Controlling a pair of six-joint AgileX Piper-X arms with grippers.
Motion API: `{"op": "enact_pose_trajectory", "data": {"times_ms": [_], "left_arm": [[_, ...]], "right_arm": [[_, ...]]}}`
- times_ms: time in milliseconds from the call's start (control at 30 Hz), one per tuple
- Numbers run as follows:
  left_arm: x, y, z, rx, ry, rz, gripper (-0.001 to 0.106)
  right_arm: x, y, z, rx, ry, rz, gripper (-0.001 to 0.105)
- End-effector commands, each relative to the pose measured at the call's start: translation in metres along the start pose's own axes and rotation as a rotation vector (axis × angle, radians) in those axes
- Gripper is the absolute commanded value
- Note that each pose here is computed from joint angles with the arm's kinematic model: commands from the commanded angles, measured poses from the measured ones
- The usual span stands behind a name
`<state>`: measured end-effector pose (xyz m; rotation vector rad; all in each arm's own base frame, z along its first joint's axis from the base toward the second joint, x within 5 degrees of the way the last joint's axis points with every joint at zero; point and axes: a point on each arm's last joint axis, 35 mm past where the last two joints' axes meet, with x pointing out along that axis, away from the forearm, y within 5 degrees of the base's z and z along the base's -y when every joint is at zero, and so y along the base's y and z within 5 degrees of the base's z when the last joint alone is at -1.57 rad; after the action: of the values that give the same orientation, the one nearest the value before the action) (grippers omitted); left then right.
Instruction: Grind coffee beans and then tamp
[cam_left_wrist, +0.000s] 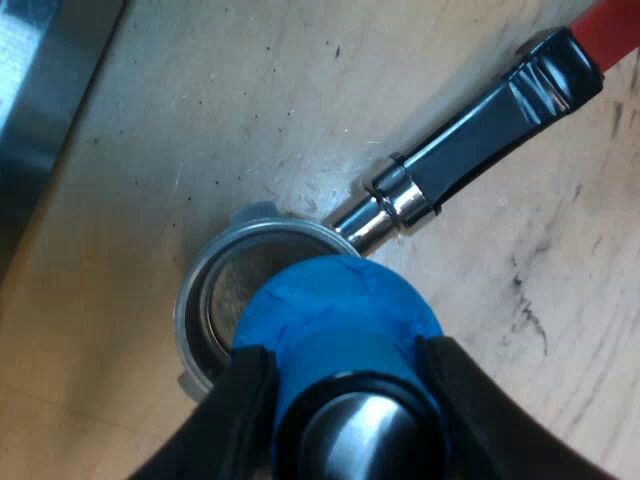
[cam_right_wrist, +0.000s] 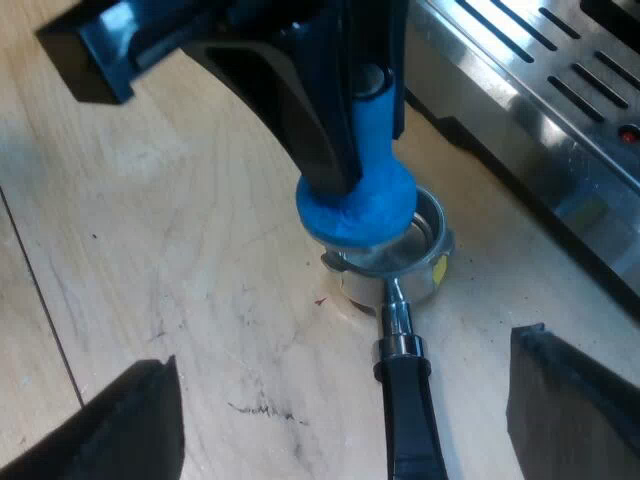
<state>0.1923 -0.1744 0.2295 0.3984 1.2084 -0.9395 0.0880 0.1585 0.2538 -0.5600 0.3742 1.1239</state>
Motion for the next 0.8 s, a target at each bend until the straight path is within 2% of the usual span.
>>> {"op": "enact_pose_trajectory", "data": {"times_ms": [33,300,567,800], "left_arm": [[0.001,0.001,0.004,0.005,-0.012,0.018,0.000],[0.010,0.006,0.005,0.000,0.012,0.058,0.000],[0.016,0.007,0.005,-0.005,0.030,0.056,0.000],[0.016,0.006,0.006,-0.002,0.011,0.006,0.000]], "right_arm": [[-0.001,0.000,0.003,-0.003,-0.019,-0.002,0.069],[-0.001,0.000,0.003,-0.003,-0.019,-0.002,0.069],[-0.001,0.000,0.003,-0.003,-0.019,-0.002,0.069],[-0.001,0.000,0.003,-0.003,-0.019,-0.002,0.069]]}}
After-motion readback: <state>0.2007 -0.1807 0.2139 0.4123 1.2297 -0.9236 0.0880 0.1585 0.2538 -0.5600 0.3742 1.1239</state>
